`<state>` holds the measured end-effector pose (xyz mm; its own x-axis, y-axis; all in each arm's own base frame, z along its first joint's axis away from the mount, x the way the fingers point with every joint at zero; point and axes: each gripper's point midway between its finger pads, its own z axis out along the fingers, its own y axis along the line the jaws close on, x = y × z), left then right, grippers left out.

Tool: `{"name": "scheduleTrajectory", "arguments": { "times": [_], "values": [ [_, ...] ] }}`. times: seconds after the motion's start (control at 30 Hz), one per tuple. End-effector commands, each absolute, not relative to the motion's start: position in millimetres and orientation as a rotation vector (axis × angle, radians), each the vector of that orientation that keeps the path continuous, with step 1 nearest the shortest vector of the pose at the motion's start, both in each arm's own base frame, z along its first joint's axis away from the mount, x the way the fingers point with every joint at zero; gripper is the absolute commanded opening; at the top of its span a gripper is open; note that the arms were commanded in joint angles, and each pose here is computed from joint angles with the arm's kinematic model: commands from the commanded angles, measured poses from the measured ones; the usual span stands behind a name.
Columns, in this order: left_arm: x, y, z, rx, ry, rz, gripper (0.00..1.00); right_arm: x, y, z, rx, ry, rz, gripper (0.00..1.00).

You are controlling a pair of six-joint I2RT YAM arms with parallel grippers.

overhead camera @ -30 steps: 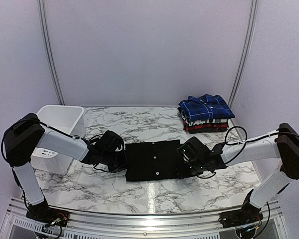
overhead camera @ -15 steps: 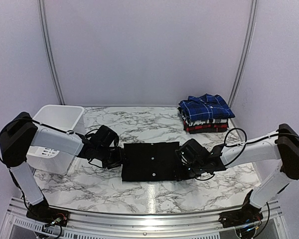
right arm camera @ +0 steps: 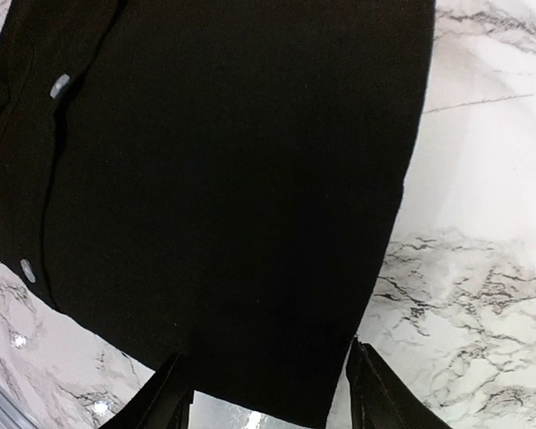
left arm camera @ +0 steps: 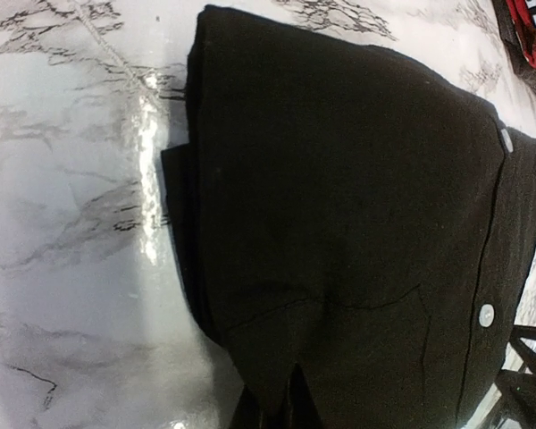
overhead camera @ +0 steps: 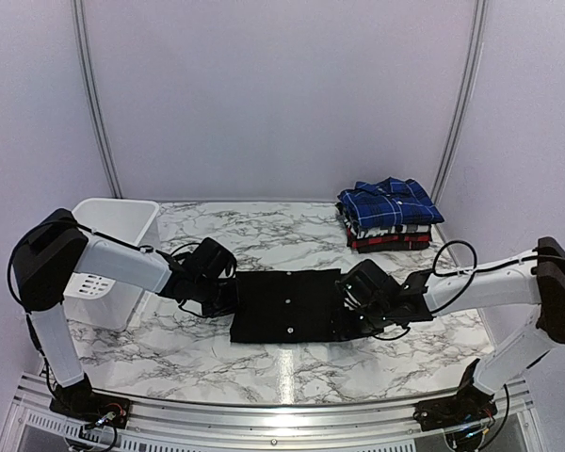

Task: Fold and stack the long sleeve shirts
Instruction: Pick up the square-folded shirt from the center of the board.

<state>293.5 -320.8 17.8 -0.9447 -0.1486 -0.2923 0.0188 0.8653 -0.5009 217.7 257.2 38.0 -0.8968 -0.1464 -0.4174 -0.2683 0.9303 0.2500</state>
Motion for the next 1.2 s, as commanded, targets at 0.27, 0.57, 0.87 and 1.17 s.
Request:
{"name": "scheduleTrajectory", "arguments": {
  "times": [0.27,0.57,0.87,1.17],
  "values": [
    [280,-281,46,-0.013,2.77,-0.581,0.0,271,265,83,-0.173,2.546,0.566,0.5],
    [278,-265,80,0.1,2.766,-0.634,0.0,277,300,55,-0.205,2.58,0.678,0.42],
    [284,-240,109,0.106,2.729,-0.618,0.0,278,333,28,-0.239,2.636,0.616,0.29],
    [300,-203,145,0.122,2.663,-0.543,0.0,264,378,20,-0.356,2.657,0.692,0.28]
  ]
}}
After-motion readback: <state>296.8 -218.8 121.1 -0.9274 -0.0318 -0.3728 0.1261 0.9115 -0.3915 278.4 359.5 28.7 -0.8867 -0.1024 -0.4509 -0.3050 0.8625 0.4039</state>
